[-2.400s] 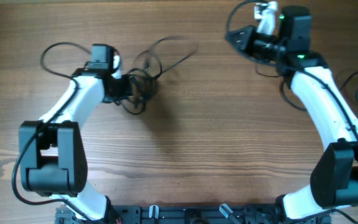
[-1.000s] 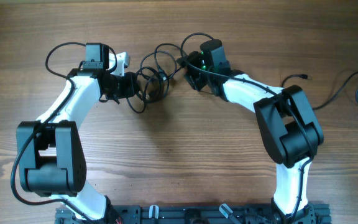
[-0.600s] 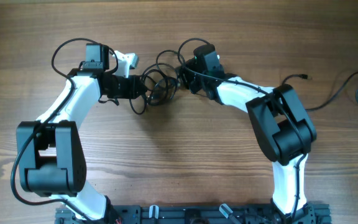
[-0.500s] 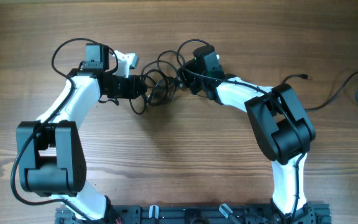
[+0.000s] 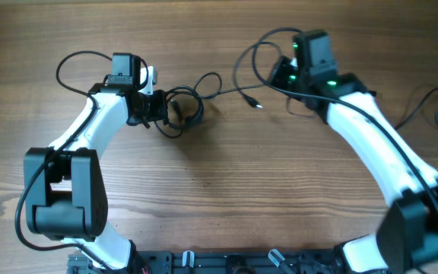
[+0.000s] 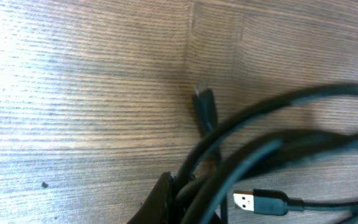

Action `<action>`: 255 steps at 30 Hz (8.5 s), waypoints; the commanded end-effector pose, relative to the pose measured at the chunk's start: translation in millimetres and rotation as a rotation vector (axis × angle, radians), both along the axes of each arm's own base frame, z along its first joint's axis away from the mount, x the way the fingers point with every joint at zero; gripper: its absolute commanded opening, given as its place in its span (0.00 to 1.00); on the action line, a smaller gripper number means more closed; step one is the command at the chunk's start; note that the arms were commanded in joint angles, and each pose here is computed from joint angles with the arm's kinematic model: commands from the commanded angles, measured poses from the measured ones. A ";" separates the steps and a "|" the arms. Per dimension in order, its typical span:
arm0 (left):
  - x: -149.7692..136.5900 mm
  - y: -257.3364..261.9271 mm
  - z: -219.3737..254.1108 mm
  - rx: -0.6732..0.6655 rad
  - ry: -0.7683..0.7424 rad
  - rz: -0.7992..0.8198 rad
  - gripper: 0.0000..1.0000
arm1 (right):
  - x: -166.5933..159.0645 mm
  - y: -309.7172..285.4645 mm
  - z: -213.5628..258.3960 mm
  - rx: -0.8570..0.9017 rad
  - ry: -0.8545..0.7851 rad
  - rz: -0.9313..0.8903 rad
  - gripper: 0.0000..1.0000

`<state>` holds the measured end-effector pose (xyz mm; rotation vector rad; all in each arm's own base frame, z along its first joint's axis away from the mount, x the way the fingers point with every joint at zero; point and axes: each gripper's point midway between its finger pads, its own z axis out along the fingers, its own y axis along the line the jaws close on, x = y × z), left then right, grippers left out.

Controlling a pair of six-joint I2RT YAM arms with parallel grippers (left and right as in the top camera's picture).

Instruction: Untangle cables

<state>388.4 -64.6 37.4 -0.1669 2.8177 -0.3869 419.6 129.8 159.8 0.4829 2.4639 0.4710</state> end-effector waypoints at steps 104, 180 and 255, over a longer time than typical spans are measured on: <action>1.0 41.9 69.8 -0.095 -0.139 0.127 0.26 | -4.9 82.8 -117.1 -0.129 0.167 0.308 0.48; -30.7 -84.5 -9.4 0.018 -0.070 -0.592 0.28 | -207.4 138.3 -172.5 0.255 0.821 -0.228 0.52; -42.2 -91.8 -16.1 0.092 -0.022 -0.586 0.62 | -194.8 151.9 -113.4 0.444 0.789 -0.035 1.00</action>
